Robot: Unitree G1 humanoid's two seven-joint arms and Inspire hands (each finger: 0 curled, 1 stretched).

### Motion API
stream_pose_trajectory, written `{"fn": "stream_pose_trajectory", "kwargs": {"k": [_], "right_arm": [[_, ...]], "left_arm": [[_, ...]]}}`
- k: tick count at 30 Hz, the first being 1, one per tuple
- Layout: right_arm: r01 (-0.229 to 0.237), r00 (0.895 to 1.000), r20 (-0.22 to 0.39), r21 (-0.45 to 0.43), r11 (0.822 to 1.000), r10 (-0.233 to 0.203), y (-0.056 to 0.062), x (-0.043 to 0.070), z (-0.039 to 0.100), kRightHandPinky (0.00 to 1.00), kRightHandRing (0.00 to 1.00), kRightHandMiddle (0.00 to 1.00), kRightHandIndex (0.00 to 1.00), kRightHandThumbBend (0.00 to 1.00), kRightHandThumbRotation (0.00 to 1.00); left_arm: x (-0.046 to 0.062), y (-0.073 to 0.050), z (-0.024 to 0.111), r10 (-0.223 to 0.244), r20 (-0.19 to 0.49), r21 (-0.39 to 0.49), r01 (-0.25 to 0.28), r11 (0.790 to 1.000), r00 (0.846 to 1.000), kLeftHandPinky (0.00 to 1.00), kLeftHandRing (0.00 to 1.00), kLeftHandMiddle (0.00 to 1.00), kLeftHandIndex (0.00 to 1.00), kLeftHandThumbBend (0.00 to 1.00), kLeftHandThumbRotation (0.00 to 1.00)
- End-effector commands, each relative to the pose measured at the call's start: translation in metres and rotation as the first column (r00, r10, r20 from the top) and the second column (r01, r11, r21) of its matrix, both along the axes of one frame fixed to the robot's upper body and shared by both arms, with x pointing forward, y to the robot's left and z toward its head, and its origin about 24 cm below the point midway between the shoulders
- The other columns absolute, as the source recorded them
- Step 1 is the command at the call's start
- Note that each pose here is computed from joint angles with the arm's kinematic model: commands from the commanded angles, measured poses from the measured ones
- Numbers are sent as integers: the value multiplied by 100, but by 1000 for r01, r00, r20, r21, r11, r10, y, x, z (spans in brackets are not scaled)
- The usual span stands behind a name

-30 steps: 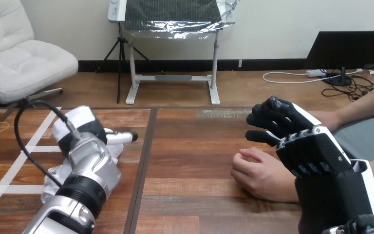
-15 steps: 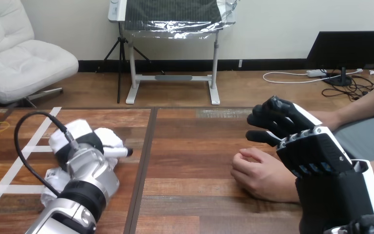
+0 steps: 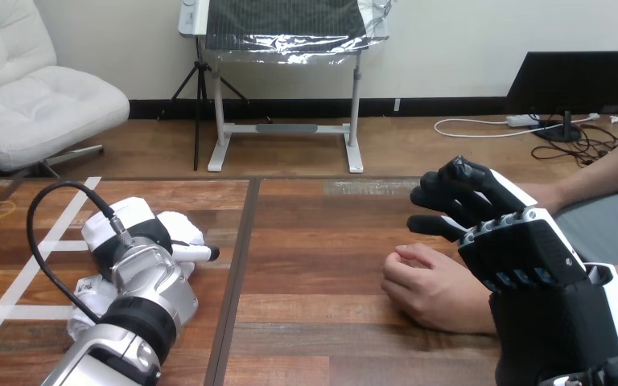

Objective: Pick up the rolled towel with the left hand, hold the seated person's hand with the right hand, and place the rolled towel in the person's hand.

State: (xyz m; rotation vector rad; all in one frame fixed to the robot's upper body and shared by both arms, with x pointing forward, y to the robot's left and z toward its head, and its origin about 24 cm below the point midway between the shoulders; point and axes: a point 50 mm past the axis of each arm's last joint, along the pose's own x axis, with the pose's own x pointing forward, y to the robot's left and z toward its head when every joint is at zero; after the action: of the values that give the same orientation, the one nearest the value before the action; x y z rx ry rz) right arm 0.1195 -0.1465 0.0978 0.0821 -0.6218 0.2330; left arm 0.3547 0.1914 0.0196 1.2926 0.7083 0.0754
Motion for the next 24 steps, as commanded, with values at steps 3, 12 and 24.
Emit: {"fn": "stream_pose_trajectory", "kwargs": {"k": [3, 12, 24], "right_arm": [[-23, 994, 104, 7, 1000, 22, -1, 5, 13, 72, 81, 81, 82, 91, 100], [-30, 994, 105, 11, 999, 29, -2, 5, 13, 73, 81, 82, 82, 91, 100], [-46, 993, 112, 13, 999, 45, -3, 5, 13, 74, 82, 82, 83, 90, 100]], "left_arm": [[17, -5, 24, -37, 55, 27, 35, 999, 998, 100, 100, 100, 100, 88, 60], [17, -4, 23, -36, 48, 14, 36, 999, 998, 100, 100, 100, 100, 87, 59], [16, -4, 20, -38, 83, -3, 39, 999, 996, 94, 89, 90, 90, 84, 52]]}}
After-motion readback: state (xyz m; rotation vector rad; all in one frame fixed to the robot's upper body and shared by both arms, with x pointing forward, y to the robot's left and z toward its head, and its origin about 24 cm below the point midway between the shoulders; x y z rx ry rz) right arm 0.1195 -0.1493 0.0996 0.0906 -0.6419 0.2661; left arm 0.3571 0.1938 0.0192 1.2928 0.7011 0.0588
